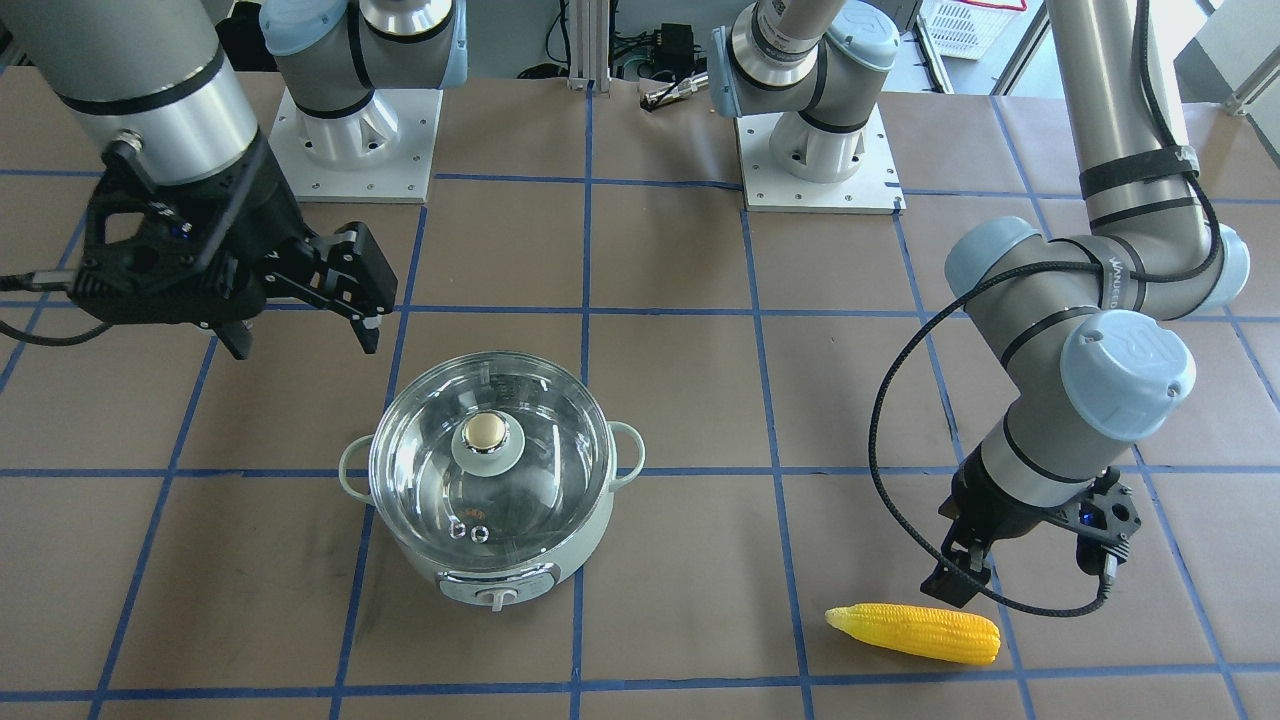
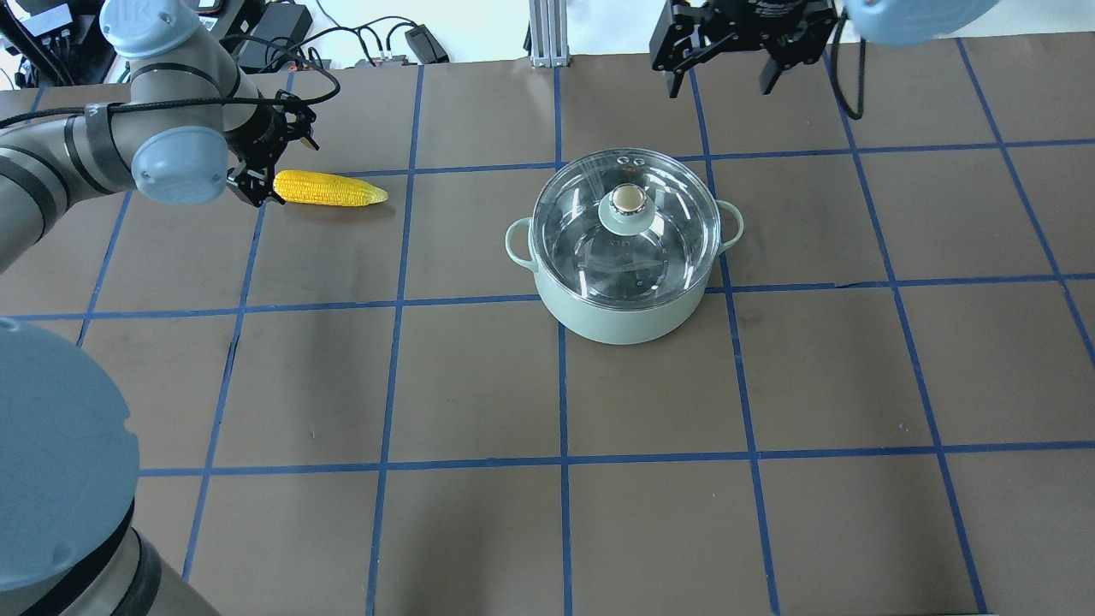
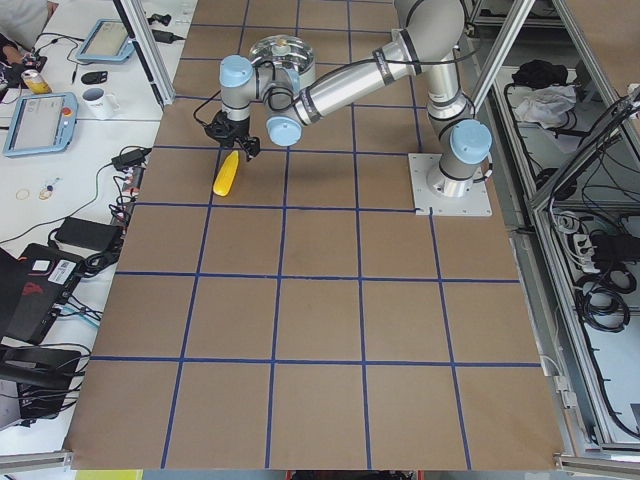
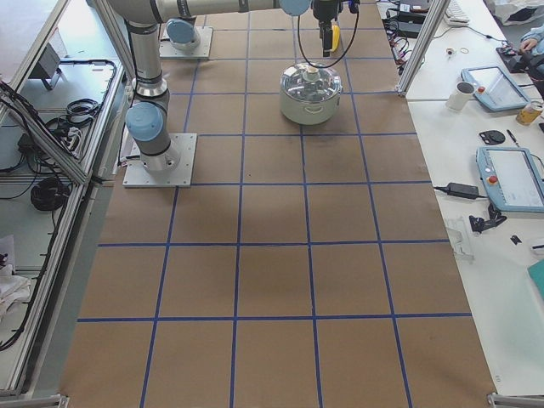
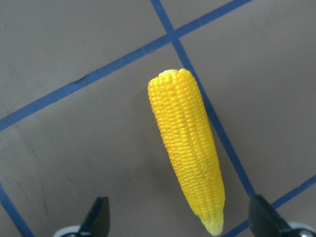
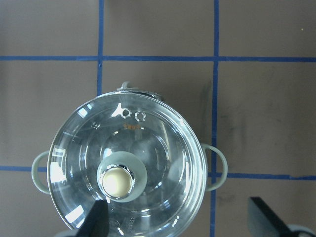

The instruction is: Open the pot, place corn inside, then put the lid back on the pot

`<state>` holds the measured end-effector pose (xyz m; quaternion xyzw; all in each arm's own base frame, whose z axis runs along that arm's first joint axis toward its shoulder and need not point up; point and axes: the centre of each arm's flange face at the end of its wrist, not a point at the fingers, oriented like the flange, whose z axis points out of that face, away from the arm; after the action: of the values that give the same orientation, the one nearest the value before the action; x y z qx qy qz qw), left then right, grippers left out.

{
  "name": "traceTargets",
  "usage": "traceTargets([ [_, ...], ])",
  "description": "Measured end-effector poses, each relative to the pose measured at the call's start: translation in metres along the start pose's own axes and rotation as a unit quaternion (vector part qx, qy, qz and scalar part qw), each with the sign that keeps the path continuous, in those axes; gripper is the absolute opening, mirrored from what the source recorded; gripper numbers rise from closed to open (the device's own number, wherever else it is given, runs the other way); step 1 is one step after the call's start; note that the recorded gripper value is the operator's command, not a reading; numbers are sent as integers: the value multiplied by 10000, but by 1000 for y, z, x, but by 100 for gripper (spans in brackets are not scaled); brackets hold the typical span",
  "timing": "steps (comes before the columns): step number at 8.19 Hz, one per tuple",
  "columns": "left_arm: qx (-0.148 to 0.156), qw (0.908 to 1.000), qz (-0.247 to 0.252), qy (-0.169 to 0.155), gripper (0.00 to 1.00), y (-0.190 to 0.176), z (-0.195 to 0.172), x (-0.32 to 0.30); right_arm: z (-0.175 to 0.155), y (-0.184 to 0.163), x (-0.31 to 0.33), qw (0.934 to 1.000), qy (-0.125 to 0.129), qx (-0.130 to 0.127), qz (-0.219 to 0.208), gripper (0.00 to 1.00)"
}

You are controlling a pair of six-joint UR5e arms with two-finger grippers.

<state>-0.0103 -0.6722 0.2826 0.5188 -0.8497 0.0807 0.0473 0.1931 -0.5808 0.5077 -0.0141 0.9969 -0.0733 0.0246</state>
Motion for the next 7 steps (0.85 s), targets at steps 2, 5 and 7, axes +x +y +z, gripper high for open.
traceTargets([
  [2,207,9992,-230,235,100,-10,24,7,34,-15,-35,9999,-59,92,82,100],
  [5,161,9985,-505,159,100,-12,54,7,79,-20,-69,9995,-23,-37,327,100],
  [7,107,9985,-541,77,100,-12,68,6,98,-16,-81,9991,9,-176,395,100],
])
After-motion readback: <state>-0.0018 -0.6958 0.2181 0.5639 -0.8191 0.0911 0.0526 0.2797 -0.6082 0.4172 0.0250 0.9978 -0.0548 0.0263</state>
